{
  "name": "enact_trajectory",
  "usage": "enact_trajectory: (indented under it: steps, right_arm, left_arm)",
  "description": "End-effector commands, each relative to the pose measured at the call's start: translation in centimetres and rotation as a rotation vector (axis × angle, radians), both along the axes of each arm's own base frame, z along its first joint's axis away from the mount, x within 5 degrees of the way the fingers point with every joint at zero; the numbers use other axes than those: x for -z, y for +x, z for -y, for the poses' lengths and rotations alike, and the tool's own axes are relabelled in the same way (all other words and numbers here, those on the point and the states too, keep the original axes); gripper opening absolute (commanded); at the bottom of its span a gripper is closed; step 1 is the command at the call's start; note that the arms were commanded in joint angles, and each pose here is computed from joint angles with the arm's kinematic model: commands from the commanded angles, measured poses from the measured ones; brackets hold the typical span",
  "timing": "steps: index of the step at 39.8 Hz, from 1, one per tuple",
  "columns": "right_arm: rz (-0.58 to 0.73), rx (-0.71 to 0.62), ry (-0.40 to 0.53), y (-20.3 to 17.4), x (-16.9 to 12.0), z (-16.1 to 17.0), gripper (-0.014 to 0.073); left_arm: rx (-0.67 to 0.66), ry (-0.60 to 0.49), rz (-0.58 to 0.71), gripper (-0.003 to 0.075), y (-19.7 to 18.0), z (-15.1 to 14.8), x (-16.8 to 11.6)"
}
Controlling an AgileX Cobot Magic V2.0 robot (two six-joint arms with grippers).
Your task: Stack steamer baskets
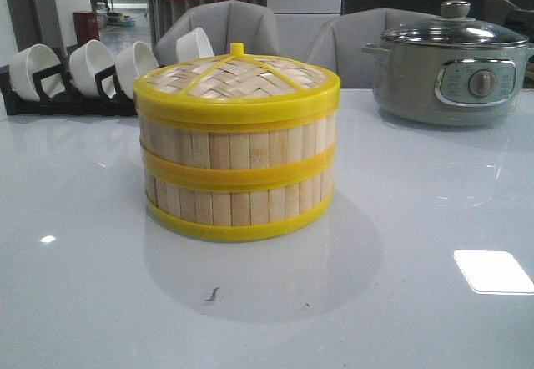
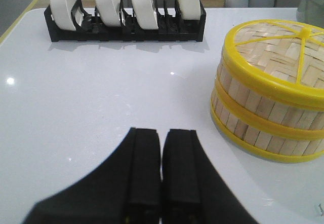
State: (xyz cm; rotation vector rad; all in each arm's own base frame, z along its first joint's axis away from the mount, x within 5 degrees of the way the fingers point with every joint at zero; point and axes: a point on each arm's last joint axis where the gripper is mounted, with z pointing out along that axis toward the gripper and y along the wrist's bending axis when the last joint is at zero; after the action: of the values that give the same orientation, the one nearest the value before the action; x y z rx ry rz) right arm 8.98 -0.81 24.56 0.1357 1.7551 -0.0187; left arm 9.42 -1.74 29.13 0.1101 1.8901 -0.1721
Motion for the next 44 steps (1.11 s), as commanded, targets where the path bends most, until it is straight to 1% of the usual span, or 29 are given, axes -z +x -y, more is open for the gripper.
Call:
enact_trajectory:
  steps: [1,31,32,35,44]
  right_arm:
    - [0.103,0.01,-0.023,0.14,-1.69,0.12,0.0039]
    - [0.103,0.01,-0.023,0.14,-1.69,0.12,0.0039]
    - [0.103,0.01,-0.023,0.14,-1.69,0.12,0.0039]
    - [0.103,0.01,-0.023,0.14,-1.69,0.12,0.0039]
    - [0.103,0.01,-0.023,0.14,-1.69,0.12,0.0039]
  left_arm:
    - [0.005,-0.027,0.115,0.0087,0.19,0.1,-1.75]
    - [0.005,-0.027,0.115,0.0087,0.19,0.1,-1.75]
    - [0.005,-0.02,0.116,0.0087,0.2,0.09,-1.75]
    - [0.001,0.055,0.137,0.0087,0.25,-0.12,-1.81]
    - [0.001,0.062,0.147,0.0087,0.27,-0.14,-1.87]
